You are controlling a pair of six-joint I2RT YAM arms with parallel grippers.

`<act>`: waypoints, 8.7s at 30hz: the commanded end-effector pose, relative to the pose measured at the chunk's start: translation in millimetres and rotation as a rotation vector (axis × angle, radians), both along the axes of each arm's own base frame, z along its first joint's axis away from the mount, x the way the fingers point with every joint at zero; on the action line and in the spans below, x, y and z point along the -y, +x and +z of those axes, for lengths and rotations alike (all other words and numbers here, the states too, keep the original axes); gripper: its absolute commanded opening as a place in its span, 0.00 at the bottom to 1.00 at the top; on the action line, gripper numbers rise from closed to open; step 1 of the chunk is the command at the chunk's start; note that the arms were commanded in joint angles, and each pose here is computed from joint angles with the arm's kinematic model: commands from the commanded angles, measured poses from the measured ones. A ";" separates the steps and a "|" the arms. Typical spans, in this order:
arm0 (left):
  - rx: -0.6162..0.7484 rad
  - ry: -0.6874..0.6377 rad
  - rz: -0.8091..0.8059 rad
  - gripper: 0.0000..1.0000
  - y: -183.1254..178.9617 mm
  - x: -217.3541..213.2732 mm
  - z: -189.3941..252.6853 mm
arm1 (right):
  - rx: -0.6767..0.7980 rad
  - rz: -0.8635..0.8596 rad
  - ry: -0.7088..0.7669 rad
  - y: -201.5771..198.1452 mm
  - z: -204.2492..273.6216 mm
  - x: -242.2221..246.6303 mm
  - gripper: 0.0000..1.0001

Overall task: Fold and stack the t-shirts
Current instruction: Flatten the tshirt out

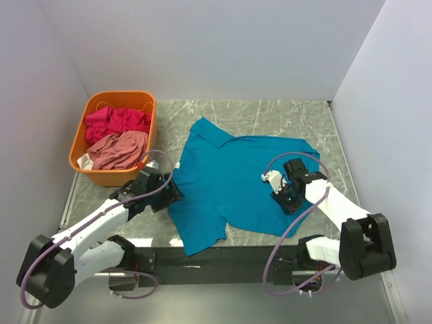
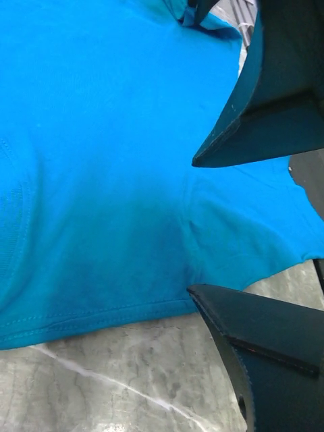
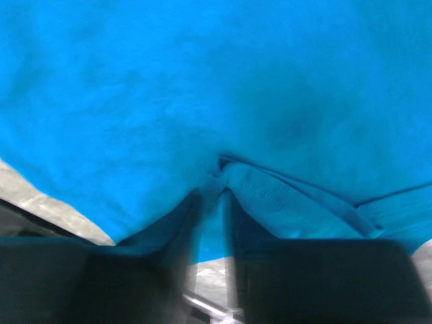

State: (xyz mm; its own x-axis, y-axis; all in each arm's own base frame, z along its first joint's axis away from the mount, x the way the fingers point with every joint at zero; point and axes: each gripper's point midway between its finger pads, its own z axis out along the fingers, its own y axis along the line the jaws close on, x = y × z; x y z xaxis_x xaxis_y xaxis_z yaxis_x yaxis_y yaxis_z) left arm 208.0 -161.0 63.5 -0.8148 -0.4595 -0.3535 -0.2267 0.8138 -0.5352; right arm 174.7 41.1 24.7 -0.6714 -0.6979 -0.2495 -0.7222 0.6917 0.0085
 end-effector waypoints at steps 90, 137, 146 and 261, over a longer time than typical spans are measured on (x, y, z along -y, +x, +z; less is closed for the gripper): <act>0.162 0.319 -0.263 0.00 186.9 70.7 8.1 | 0.345 -0.170 0.482 52.2 101.9 20.0 0.66; -0.018 0.218 -0.187 0.41 213.2 32.8 -31.5 | 0.324 -0.159 0.496 51.8 97.5 20.4 0.66; -0.037 0.185 -0.215 0.33 211.3 40.2 -35.0 | 0.321 -0.160 0.505 51.0 97.5 20.9 0.66; 0.024 0.247 -0.223 0.00 213.3 27.7 11.7 | 0.314 -0.162 0.538 45.3 100.0 23.0 0.66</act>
